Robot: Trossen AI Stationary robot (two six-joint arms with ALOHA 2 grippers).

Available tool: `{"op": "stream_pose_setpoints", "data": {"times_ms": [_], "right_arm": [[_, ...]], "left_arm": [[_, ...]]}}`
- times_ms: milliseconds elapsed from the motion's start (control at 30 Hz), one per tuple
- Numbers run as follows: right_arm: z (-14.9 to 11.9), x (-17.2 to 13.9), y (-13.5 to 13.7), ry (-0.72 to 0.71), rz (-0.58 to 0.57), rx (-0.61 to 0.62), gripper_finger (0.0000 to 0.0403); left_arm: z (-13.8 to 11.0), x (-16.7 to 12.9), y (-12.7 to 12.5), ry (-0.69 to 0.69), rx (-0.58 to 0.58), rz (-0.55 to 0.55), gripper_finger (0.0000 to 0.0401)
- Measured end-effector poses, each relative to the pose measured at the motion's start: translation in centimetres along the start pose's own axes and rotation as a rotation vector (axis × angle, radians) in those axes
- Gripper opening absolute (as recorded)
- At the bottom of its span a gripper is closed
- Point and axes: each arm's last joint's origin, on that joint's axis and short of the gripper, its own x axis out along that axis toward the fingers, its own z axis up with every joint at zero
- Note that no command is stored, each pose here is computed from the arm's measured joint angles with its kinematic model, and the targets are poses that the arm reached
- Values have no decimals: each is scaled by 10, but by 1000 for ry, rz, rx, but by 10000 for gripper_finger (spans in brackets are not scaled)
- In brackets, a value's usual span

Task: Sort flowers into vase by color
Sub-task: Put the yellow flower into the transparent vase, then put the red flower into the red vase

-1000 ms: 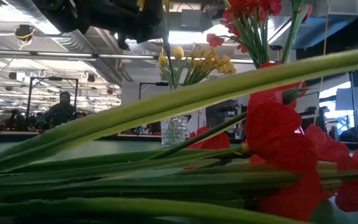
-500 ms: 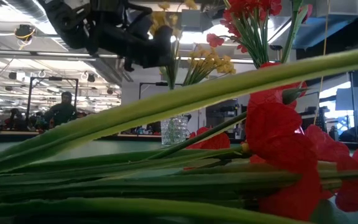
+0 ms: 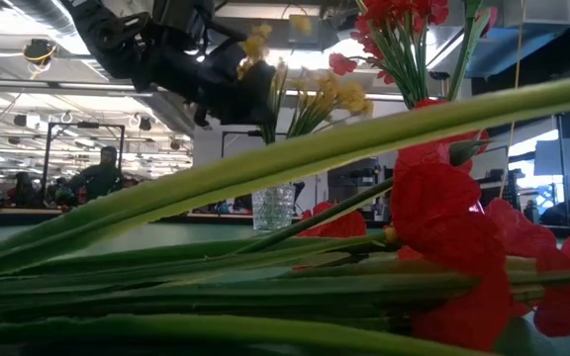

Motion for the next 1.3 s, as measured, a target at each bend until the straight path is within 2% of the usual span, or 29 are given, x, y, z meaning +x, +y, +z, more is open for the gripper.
{"op": "stream_pose_setpoints", "data": {"times_ms": [200, 467, 767, 933, 1133, 1200, 1300], "right_arm": [[0, 0, 0, 0, 0, 13, 369], [0, 0, 0, -1, 1, 18, 369], [0, 0, 0, 0, 1, 17, 369], [0, 0, 0, 0, 1, 17, 369], [0, 0, 0, 0, 1, 17, 369], [0, 0, 0, 0, 1, 17, 369], [0, 0, 0, 0, 1, 17, 369]], "left_arm": [[-2, -2, -7, 51, 17, 4, 146], [27, -12, -25, 83, 108, 90, 220], [59, -31, -52, 237, 189, 77, 228], [70, -44, -59, 296, 256, 126, 228], [79, -65, -58, 448, 230, 153, 228], [80, -76, -60, 524, 200, 127, 228], [81, -95, -73, 639, 161, 2, 223]]}}
